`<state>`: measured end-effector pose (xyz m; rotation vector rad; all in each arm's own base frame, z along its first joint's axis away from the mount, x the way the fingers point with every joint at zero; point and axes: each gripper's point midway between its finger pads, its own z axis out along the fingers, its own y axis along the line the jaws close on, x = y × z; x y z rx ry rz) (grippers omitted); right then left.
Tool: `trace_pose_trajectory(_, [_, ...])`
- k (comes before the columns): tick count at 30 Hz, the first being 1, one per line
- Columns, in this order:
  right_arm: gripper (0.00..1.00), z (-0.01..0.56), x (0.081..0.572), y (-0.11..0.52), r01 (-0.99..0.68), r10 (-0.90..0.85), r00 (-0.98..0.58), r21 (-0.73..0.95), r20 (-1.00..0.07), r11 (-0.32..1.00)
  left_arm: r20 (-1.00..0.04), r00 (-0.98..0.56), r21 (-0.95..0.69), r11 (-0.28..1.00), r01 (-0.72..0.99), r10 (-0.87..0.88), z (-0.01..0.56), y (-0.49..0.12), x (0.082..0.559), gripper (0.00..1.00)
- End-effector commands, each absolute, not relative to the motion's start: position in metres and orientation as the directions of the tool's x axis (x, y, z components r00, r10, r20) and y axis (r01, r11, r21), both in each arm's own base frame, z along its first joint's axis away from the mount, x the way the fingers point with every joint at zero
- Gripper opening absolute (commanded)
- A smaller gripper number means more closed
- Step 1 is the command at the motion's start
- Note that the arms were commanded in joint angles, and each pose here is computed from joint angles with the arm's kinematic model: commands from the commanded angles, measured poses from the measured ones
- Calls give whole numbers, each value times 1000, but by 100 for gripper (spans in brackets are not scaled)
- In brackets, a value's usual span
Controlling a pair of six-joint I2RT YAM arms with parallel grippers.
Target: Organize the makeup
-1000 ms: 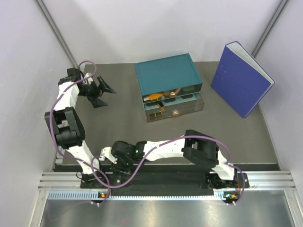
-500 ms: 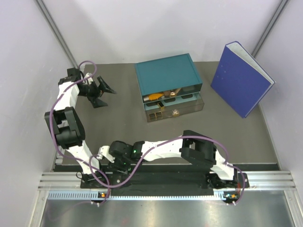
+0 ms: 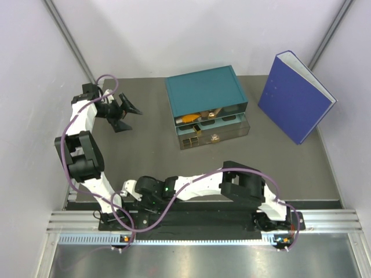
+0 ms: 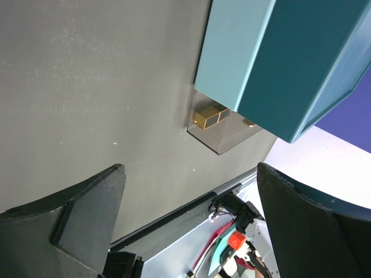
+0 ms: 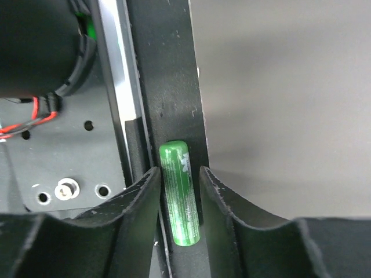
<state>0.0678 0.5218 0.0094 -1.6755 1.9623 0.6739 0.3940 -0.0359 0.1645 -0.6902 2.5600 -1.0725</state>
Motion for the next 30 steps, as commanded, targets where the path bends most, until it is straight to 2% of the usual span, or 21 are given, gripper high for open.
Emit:
trace_pose_trajectory(1, [36,-43,108,468,-959,-855,-175,-111,-489,260,-116,-832,-777,571,-265,-543,194,-39,405,99])
trace_pose_trajectory(7, [36,-54,110,450,-952,-874,-189,-136,-447,275,-124,-816,-821,520,-235,-564,214,-44,414,99])
trace_pose_trajectory(17, [34,-83,91,401,-961,-932,-223,-94,-284,259,-122,-807,-848,484,-218,-578,223,-46,423,99])
trace_pose_trajectory(21, [23,-93,80,371,-964,-948,-239,-66,-209,257,-121,-806,-847,483,-220,-579,222,-46,424,99])
trace_pose_trajectory(27, [16,-97,70,337,-964,-958,-259,-25,-123,264,-116,-801,-848,479,-228,-587,219,-44,427,99])
trace_pose_trajectory(30, [12,-91,65,329,-966,-960,-257,-1,-112,258,-110,-800,-850,473,-232,-591,218,-45,428,99])
